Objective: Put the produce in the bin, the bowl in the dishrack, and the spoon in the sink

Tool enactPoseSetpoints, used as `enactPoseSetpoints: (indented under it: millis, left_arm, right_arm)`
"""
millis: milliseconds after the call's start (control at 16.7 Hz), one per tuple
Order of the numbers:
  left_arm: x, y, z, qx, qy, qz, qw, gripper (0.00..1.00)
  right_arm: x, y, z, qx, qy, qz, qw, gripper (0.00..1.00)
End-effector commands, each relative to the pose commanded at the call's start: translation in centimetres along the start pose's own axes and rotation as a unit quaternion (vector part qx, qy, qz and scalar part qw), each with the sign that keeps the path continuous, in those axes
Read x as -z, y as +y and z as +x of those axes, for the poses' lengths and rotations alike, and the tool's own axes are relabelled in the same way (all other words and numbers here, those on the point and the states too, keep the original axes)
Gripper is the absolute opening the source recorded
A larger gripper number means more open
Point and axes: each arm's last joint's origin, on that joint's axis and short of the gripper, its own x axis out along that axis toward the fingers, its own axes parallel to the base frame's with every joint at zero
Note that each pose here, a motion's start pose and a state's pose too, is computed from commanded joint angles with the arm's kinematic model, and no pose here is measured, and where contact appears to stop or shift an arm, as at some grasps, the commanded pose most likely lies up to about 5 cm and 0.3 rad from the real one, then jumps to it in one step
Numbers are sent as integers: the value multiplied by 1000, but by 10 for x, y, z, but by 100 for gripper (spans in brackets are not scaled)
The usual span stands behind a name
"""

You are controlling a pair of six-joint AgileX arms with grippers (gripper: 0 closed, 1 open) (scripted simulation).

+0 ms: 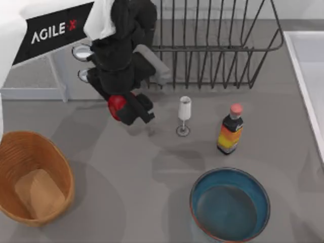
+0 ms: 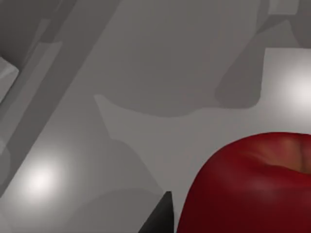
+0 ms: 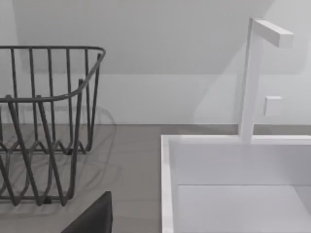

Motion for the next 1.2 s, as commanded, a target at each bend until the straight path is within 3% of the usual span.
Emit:
enactPoseSetpoints:
  millis: [480, 840, 1020, 1200]
  left_arm:
    - [2, 0, -32, 0, 1, 0, 1000, 0]
    - [2, 1, -30, 1, 3, 1, 1000, 0]
    - [1, -4, -30, 2, 9, 33, 999, 0]
    - [2, -11, -31, 3, 25, 104, 994, 0]
  right_arm:
    - [0, 0, 0, 0, 0, 0, 1000, 100]
    - [0, 0, 0, 0, 0, 0, 1000, 100]
    - [0, 0, 0, 0, 0, 0, 1000, 100]
    - [0, 0, 0, 0, 0, 0, 1000, 100]
